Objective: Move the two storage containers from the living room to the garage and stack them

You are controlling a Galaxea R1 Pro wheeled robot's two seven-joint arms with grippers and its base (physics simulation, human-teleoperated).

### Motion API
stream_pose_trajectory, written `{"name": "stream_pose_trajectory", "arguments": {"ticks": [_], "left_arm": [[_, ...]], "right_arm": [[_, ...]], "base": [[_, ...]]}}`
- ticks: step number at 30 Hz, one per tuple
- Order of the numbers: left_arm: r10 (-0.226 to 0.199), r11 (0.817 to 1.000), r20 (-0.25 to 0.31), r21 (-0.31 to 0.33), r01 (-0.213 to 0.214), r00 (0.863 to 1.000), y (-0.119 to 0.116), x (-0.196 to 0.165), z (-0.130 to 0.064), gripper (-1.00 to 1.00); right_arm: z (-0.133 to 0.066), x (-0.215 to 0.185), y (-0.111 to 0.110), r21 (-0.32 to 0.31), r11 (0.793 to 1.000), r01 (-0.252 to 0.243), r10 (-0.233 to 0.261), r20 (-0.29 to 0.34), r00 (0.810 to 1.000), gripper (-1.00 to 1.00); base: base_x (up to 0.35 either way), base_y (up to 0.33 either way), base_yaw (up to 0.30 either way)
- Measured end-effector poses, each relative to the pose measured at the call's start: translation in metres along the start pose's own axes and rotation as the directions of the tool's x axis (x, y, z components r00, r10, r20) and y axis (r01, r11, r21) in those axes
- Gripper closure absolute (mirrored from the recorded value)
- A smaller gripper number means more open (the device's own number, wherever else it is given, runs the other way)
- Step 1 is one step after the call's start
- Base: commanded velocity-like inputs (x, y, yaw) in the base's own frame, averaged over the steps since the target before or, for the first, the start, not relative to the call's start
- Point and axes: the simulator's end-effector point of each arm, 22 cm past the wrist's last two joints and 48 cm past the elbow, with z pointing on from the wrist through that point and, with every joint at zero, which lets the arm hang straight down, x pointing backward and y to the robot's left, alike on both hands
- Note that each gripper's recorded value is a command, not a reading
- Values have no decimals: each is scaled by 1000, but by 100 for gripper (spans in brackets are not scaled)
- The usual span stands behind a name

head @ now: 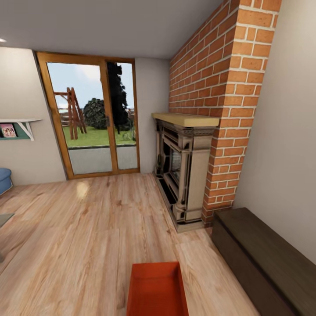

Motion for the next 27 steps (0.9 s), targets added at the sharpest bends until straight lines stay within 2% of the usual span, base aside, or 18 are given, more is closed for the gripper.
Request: {"name": "stream_pose_trajectory", "arguments": {"ticks": [10, 21, 27], "left_arm": [[-1, 1000, 0, -2, 1, 1000, 2, 0, 0, -100], [-1, 1000, 0, -3, 1, 1000, 2, 0, 0, -100], [-1, 1000, 0, -3, 1, 1000, 2, 0, 0, -100]], "right_arm": [[0, 0, 0, 0, 1000, 0, 0, 0, 1000, -100], [0, 0, 1, -1, 1000, 0, 0, -1, 1000, -100], [0, 0, 0, 0, 1000, 0, 0, -1, 1000, -100]], "base": [[265, 0, 0], [16, 0, 8], [0, 0, 235]]}}
